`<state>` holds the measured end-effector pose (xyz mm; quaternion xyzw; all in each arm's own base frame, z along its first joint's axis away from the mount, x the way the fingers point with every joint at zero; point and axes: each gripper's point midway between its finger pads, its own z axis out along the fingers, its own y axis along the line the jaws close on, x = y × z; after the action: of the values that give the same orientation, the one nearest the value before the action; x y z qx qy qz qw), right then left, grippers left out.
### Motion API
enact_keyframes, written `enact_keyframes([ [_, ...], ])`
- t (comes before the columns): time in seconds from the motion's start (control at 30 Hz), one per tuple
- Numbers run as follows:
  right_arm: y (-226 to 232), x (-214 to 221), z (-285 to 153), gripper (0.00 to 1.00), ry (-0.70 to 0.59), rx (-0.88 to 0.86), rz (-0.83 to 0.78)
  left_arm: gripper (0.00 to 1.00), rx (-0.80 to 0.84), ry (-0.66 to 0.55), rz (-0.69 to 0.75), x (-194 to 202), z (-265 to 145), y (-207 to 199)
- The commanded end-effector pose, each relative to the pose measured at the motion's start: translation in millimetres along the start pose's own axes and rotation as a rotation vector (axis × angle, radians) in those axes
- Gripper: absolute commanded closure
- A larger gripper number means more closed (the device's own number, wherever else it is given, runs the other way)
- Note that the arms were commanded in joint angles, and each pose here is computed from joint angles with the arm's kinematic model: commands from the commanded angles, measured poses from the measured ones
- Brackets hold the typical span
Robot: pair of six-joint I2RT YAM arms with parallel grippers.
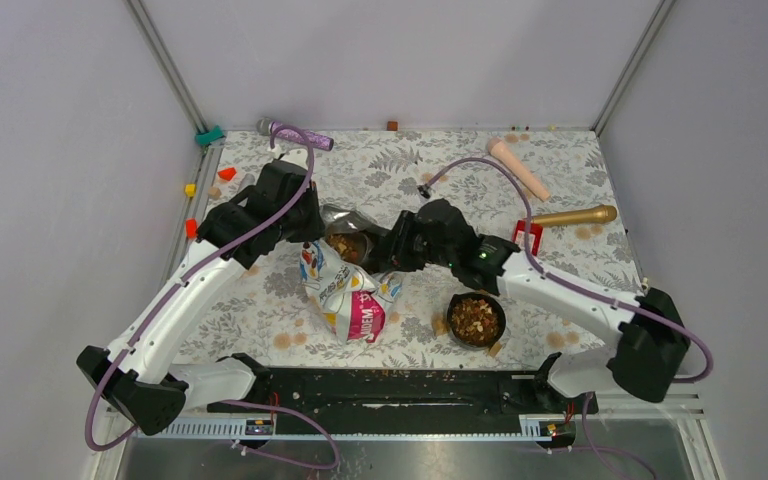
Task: Serve the pet food
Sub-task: Collect the pet food from the pet food bag.
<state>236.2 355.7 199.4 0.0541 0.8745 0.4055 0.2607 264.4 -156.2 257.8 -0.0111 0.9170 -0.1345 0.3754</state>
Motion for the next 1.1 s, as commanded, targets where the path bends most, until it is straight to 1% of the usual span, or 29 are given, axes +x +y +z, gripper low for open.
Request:
enact_keyframes([
  [0.0, 78.8, -40.2, -61.8, 1.00, -0.182, -0.345, 0.084, 1.00, 0.003, -0.056, 0.002, -14.2, -6.3, 0.4],
  [0.17, 64.7, -47.1, -93.2, 1.00, -0.274, -0.345, 0.105, 1.00, 0.005, -0.050, 0.003, -13.3, -4.9, -0.6],
  [0.3, 60.4, -46.3, -107.3, 1.00, -0.294, -0.358, 0.109, 1.00, 0.010, -0.051, 0.002, -13.4, -5.7, -1.3],
  [0.63, 56.3, -47.5, -114.5, 1.00, -0.318, -0.362, 0.109, 1.00, 0.018, -0.051, 0.003, -13.3, -7.3, -2.5],
  [0.7, 52.5, -47.0, -111.2, 1.00, -0.307, -0.315, 0.072, 1.00, 0.012, -0.054, 0.002, -13.8, -6.8, -1.5],
  [0.77, 47.4, -39.8, -106.5, 1.00, -0.254, -0.254, 0.023, 1.00, 0.009, -0.053, 0.003, -13.5, -6.2, -0.9],
  [0.8, 47.6, -38.3, -107.2, 1.00, -0.243, -0.249, 0.002, 1.00, 0.009, -0.053, 0.003, -13.6, -6.1, -0.9],
  [0.83, 47.4, -38.4, -109.6, 1.00, -0.248, -0.252, -0.012, 1.00, 0.007, -0.055, 0.003, -14.2, -6.2, -0.9],
  [0.93, 37.7, -47.7, -117.2, 1.00, -0.324, -0.233, -0.005, 1.00, 0.003, -0.057, 0.004, -14.3, -6.3, 0.2],
  [1.0, 36.5, -44.8, -118.9, 1.00, -0.294, -0.200, -0.050, 1.00, 0.002, -0.055, 0.003, -13.9, -5.4, 0.1],
  [1.07, 24.9, -46.7, -121.4, 1.00, -0.306, -0.136, -0.070, 1.00, -0.002, -0.054, 0.003, -14.0, -4.9, 0.8],
])
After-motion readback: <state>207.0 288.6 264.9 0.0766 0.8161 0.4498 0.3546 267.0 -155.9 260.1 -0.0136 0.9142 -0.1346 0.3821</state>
